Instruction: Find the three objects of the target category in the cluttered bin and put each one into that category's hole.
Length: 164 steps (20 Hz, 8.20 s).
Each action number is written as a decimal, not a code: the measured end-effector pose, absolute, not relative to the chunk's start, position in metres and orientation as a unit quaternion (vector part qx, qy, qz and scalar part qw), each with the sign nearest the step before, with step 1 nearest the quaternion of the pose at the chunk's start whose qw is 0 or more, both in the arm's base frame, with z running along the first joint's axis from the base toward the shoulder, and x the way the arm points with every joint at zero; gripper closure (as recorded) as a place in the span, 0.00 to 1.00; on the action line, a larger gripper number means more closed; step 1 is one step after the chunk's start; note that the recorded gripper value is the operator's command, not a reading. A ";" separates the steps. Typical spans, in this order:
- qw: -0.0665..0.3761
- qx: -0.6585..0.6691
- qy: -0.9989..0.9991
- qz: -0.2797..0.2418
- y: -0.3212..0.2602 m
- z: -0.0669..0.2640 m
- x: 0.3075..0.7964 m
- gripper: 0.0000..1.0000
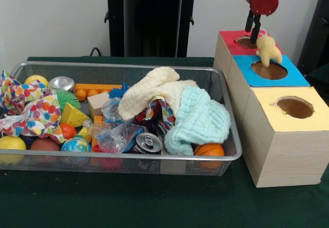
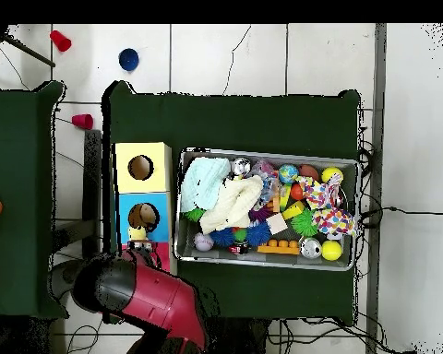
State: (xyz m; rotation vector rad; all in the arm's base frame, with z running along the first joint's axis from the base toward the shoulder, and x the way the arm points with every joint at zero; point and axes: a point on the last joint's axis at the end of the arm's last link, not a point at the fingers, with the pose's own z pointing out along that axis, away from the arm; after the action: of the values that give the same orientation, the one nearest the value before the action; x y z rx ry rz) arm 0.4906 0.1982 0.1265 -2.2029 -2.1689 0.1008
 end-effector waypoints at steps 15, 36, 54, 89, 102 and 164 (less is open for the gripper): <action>0.028 -0.706 -0.707 0.040 0.179 0.152 0.512 0.00; -0.009 -0.697 -0.717 0.007 0.162 0.174 0.624 0.00; -0.007 -0.661 -0.750 0.009 0.224 0.152 0.634 0.00; -0.019 -0.677 -0.735 0.021 0.237 0.087 0.604 0.00; -0.007 -0.679 -0.734 0.017 0.262 0.089 0.587 0.00; -0.032 -0.740 -0.671 -0.036 0.229 0.091 0.540 0.00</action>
State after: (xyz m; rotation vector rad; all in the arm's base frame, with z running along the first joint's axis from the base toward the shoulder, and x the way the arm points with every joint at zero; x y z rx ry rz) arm 0.5404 0.2295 0.0909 -2.3746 -2.1515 -0.1170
